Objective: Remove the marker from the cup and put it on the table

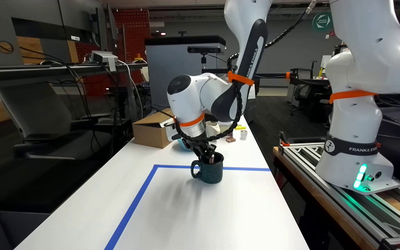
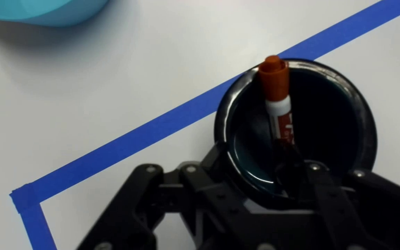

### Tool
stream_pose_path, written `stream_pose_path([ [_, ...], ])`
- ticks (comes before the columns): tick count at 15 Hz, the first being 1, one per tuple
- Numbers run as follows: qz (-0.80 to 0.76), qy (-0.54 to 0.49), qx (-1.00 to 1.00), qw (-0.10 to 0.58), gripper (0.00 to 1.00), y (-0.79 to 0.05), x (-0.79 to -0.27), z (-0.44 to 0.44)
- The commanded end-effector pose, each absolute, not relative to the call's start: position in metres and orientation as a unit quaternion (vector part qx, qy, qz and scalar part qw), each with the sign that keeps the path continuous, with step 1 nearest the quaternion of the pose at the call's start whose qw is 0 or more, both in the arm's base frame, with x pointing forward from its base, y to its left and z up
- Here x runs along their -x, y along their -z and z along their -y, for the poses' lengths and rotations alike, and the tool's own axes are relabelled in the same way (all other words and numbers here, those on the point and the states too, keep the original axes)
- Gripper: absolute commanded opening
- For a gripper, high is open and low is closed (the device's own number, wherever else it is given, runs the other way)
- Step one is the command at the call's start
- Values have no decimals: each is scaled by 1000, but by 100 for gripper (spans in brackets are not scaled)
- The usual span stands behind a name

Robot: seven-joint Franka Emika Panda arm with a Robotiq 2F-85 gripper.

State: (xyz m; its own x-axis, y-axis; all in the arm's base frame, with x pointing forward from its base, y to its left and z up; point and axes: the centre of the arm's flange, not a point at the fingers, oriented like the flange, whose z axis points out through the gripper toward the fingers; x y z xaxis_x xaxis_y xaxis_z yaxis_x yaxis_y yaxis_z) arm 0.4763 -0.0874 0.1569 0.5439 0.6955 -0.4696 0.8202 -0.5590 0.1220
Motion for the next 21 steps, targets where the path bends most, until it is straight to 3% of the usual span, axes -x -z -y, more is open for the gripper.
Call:
stream_pose_path([
  [1,-436,190,-862,174,45,-148,-481,90],
  [15,-417,166,-870,204,46,-180,-470,77],
  [21,-410,177,-872,199,39,-183,-454,68],
])
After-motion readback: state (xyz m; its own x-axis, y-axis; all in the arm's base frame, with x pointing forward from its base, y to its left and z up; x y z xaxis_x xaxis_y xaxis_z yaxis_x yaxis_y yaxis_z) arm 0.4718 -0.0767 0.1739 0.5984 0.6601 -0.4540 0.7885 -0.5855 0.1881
